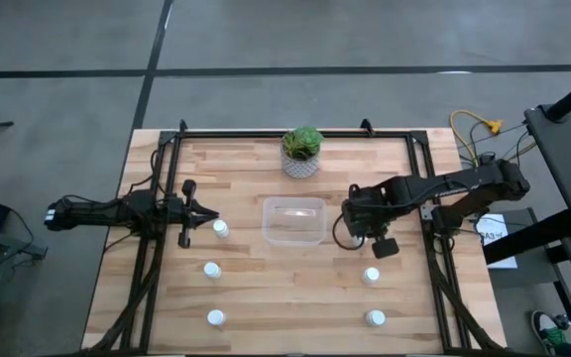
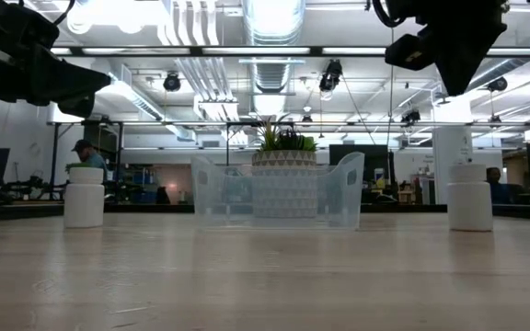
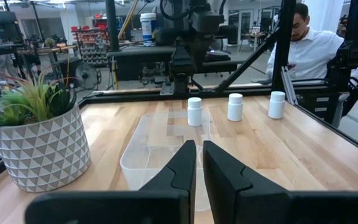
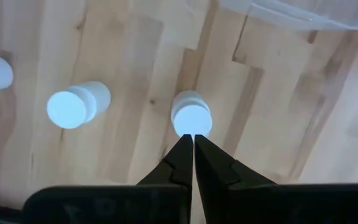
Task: Pick and place pill bottles into a basket
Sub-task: Put the white medicine bottle into the transparent bin
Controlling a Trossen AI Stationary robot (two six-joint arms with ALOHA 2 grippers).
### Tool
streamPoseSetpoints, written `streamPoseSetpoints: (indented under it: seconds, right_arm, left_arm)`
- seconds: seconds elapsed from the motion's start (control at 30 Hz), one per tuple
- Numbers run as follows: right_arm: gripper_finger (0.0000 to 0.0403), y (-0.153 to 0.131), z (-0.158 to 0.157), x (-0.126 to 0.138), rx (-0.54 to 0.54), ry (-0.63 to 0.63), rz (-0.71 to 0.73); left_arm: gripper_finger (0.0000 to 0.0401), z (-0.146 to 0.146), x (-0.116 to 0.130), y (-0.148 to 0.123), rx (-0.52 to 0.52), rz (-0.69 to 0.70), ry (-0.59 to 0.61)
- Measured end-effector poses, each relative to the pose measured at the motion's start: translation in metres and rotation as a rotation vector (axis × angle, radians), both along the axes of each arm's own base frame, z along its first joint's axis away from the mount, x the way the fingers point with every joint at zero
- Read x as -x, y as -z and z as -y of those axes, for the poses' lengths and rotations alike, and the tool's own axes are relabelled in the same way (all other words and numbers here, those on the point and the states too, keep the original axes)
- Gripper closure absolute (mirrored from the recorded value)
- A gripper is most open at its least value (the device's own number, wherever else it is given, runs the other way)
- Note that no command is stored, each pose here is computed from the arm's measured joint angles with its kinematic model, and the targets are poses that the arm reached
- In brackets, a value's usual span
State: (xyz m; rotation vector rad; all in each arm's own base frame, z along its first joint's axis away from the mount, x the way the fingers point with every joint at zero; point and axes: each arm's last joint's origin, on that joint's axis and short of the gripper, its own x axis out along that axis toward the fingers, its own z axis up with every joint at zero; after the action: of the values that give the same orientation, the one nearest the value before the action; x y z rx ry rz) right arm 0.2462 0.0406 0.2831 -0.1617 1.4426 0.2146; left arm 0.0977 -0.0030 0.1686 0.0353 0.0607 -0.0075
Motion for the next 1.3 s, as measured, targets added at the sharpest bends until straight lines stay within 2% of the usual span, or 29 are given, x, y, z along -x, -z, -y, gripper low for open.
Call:
streamPoseSetpoints:
  seconds: [0.37, 0.9, 1.1, 1.3]
  right_arm:
    - [0.0384, 0.010, 0.000, 0.001, 0.009, 0.004, -0.017]
    - [0.0229, 0.015, 0.000, 0.000, 0.006, 0.006, 0.001]
    - [0.0206, 0.019, 0.001, 0.001, 0.008, 0.004, -0.010]
    - [0.0206, 0.030, 0.001, 0.002, 0.013, -0.026, -0.019]
  left_arm:
    - [0.0389, 0.000, 0.000, 0.000, 0.000, 0.000, 0.000]
    - [0.0389, 0.000, 0.000, 0.000, 0.000, 0.000, 0.000]
    - [0.0389, 0.000, 0.000, 0.000, 0.000, 0.000, -0.001]
    - [0.0389, 0.000, 0.000, 0.000, 0.000, 0.000, 0.000]
